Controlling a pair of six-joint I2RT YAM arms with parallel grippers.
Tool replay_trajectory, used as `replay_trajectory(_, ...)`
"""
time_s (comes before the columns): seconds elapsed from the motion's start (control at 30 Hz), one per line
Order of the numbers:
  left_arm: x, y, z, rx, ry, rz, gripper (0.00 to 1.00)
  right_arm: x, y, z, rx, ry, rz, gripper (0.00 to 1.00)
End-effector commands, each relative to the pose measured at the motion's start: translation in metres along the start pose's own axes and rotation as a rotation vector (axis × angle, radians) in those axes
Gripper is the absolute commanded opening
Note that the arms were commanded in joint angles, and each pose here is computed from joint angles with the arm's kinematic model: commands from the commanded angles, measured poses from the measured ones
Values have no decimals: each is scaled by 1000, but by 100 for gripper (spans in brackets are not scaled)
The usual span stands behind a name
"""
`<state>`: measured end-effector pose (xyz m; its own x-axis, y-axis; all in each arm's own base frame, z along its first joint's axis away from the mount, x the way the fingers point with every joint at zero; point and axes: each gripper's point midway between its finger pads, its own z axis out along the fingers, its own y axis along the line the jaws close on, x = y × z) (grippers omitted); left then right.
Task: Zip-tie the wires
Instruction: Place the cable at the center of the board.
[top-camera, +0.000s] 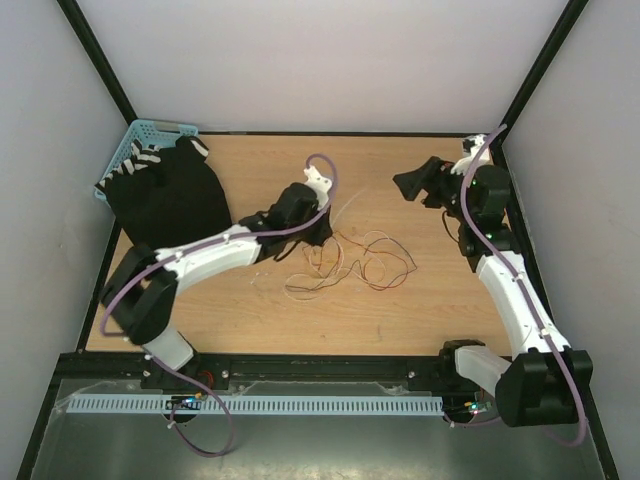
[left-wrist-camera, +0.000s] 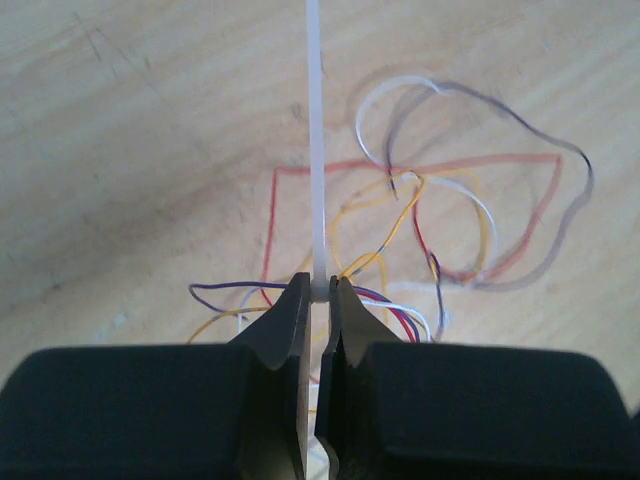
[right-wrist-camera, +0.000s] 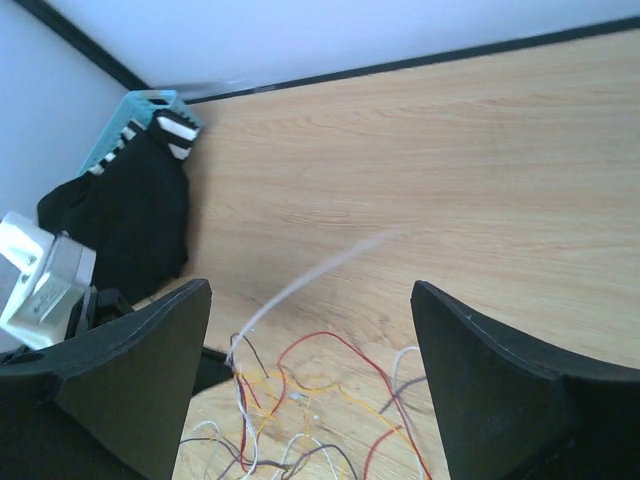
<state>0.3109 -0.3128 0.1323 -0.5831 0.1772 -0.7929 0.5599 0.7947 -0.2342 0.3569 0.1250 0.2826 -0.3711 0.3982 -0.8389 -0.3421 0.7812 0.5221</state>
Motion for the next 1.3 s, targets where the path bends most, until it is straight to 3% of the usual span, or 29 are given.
replay_trajectory(0.0,-17,35,36,-147,18,-49,0,14,-17,-6,-5,47,52,92)
replay_trajectory(0.13,-14,83,73,-277,56,-107,0,24,-24,-6,9,61,50,92)
replay_trajectory(0.43,-53,157,101,-477,-23,-165,0,38,-45,-2,70,83,29,93)
replay_trajectory(0.77,-58,170,137,-472,-5,-154,1,43,-66,4,144,90,4,94)
replay_trajectory(0.93,-50,174,148,-469,28,-157,22,41,-67,4,148,87,4,94)
replay_trajectory(1.07,-64,174,130,-491,7,-143,44,39,-70,3,157,79,3,95)
replay_trajectory(1.27,-92,172,72,-530,-65,-113,56,35,-77,-3,174,58,5,99)
